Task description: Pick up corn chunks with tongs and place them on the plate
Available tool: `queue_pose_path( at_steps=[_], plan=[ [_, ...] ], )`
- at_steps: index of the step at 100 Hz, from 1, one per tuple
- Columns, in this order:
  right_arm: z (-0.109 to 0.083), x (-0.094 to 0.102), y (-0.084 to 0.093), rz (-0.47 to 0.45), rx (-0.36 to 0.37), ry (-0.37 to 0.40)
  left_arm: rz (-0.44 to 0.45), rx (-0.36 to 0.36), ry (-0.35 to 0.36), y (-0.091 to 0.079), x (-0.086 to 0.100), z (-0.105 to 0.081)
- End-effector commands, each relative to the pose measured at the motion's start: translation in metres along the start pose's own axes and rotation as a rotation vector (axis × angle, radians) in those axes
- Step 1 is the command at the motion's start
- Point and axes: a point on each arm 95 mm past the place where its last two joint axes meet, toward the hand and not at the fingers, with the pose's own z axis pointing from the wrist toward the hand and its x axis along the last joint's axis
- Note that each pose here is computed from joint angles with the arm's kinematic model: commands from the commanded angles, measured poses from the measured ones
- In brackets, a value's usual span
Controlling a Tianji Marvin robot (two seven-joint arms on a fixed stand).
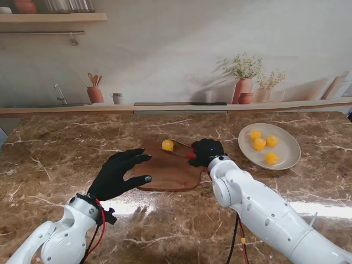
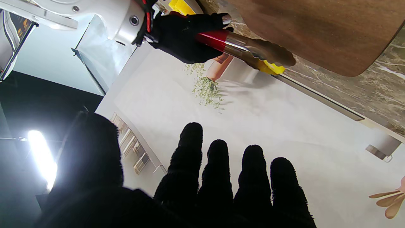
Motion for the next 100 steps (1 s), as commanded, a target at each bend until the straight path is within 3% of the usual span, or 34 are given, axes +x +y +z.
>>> queue_pose_path(
  at_steps=[1,24,48,69,100],
  plan=[
    [-0.010,-0.010,-0.007,-0.011,0.015,-0.020,-0.005,-0.005,-0.002,0.004,0.000,-0.002],
    [-0.029,-0.045,0.004,-0.019,-0.013,-0.120,-0.007,0.005,0.002,0.006,-0.001,-0.002],
    [-0.045,-0.101,0.017,-0.026,-0.015,-0.291,-0.014,0.009,-0.005,0.010,-0.003,-0.003],
    [-0.048,-0.148,0.022,-0.067,0.031,-0.406,-0.018,0.014,-0.011,0.011,-0.007,-0.005],
    [-0.048,-0.181,0.016,-0.054,0.117,-0.516,-0.024,0.020,-0.022,0.015,-0.014,-0.008]
  ],
)
